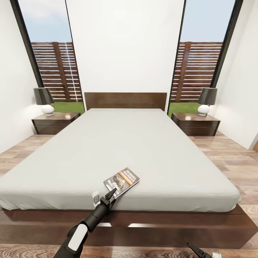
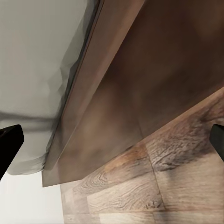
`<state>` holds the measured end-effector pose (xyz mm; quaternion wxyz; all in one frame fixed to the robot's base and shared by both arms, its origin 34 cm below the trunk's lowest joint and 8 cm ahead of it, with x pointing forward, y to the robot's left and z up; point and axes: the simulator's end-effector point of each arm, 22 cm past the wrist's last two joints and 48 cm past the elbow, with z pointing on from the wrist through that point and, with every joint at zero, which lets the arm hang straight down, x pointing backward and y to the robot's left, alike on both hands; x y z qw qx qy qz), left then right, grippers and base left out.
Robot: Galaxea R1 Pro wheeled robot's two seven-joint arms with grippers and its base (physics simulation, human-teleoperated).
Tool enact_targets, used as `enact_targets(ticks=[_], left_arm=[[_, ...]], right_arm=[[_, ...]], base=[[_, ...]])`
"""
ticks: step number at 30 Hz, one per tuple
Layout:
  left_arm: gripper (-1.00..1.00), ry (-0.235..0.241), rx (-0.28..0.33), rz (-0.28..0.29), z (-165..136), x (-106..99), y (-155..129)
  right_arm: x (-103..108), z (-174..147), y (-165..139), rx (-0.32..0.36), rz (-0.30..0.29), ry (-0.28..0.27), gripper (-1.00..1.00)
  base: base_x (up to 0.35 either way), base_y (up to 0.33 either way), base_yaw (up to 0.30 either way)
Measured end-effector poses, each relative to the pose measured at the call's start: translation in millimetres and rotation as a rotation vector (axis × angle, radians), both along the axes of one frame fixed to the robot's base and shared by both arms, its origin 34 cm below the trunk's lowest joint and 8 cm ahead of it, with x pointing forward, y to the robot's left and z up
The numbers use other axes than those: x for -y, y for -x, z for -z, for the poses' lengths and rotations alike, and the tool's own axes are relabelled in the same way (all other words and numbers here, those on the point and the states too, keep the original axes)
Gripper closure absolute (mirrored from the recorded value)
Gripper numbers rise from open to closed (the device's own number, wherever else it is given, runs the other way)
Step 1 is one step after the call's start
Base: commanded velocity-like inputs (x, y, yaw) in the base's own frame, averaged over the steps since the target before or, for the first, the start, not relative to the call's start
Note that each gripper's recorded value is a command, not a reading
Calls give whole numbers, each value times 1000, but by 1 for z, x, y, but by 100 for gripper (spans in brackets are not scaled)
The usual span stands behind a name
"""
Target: In the bedroom, move the book from the bed onto either nightstand, and place the two sandals side by side next to the bed.
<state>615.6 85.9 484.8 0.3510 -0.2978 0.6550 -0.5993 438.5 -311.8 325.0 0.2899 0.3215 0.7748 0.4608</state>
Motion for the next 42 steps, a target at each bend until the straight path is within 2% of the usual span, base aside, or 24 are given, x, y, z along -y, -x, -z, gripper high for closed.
enact_targets(ticks=[42], left_arm=[[-100,1,-1,9,0,5,1]], right_arm=[[0,0,0,0,0,0,-100]], base=[[0,0,0]])
